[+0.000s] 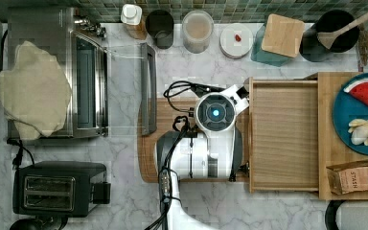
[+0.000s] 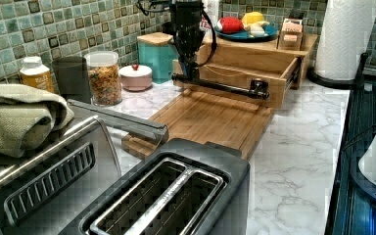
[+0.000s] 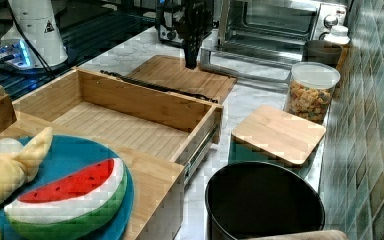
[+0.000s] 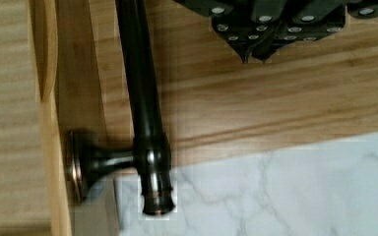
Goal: Close the drawer.
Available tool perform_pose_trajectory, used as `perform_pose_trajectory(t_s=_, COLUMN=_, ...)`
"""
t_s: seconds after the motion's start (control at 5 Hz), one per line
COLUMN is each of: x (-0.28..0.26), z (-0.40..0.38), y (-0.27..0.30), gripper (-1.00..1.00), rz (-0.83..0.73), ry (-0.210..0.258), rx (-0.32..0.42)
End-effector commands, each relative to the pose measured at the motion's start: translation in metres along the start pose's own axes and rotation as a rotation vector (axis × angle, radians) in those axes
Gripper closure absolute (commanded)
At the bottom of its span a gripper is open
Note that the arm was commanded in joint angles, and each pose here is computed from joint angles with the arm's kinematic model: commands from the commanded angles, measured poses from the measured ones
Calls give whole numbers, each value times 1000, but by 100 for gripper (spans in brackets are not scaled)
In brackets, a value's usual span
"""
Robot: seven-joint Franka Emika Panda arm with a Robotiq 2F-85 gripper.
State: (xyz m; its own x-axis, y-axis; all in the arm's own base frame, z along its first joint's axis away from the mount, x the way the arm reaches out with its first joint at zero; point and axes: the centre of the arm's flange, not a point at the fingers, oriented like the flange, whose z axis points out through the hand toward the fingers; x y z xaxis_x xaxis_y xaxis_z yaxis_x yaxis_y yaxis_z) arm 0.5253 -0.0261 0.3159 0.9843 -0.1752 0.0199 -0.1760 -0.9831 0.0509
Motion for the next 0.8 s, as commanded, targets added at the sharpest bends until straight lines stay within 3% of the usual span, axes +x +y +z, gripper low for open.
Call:
perform_pose_trajectory(t_s=0.2, x=-26, z=29, y=51, gripper=100, rz=-49, ry=-32, rx=-11)
perform_pose_trajectory(t_s=0.6, x=-38, z=57, y=71, gripper=100, rz=-54, ry=26, rx=1)
perform_pose_trajectory(t_s=0.8, x=-40, z=59, y=85, gripper=100, rz=-46, ry=-4, rx=17)
